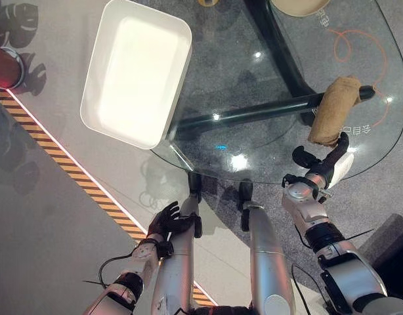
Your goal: Wipe the table with a cloth and put it in the basket.
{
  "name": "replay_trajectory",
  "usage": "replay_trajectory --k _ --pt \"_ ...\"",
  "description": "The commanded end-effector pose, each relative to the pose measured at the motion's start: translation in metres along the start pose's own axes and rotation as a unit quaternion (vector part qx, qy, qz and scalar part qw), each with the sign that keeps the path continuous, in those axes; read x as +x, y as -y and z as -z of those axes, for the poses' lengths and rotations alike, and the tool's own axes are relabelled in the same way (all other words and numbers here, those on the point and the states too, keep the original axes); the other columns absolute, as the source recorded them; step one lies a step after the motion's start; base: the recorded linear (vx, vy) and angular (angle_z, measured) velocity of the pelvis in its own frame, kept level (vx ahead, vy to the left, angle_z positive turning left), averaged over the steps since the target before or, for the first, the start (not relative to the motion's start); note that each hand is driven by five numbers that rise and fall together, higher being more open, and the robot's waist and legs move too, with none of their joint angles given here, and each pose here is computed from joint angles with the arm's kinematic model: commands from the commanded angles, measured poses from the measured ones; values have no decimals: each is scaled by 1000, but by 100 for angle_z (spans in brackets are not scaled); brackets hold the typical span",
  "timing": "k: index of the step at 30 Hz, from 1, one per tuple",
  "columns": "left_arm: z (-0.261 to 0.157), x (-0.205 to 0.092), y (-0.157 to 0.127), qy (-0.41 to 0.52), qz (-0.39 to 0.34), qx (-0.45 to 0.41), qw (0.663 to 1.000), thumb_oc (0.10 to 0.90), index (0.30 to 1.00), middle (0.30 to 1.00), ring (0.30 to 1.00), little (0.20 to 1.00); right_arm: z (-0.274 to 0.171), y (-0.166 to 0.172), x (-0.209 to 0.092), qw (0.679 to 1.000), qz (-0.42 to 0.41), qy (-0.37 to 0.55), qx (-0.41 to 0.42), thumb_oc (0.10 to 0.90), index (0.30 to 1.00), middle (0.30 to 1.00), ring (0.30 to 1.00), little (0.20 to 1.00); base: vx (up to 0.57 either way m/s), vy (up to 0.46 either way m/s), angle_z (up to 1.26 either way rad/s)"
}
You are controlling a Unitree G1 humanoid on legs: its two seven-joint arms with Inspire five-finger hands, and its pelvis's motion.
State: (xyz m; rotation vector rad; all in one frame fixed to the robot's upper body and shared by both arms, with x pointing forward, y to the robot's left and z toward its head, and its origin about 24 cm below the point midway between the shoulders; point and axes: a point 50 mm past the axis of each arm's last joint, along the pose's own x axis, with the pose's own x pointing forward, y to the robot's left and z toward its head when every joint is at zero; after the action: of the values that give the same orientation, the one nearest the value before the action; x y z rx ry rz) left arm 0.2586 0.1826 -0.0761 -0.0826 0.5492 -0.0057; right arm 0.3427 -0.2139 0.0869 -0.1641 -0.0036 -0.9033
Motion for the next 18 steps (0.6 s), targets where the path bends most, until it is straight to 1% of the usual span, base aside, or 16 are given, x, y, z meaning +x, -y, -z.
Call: replay_trajectory --k 1,18 --pt "22 -6 28 -28 38 -17 999 800 900 900 900 900 -23 25 20 994 84 47 54 800 900 900 900 900 0 0 0" --pt "16 -6 32 -20 45 -28 998 800 900 900 900 900 -69 34 37 982 115 90 119 800 900 900 900 900 0 0 0"
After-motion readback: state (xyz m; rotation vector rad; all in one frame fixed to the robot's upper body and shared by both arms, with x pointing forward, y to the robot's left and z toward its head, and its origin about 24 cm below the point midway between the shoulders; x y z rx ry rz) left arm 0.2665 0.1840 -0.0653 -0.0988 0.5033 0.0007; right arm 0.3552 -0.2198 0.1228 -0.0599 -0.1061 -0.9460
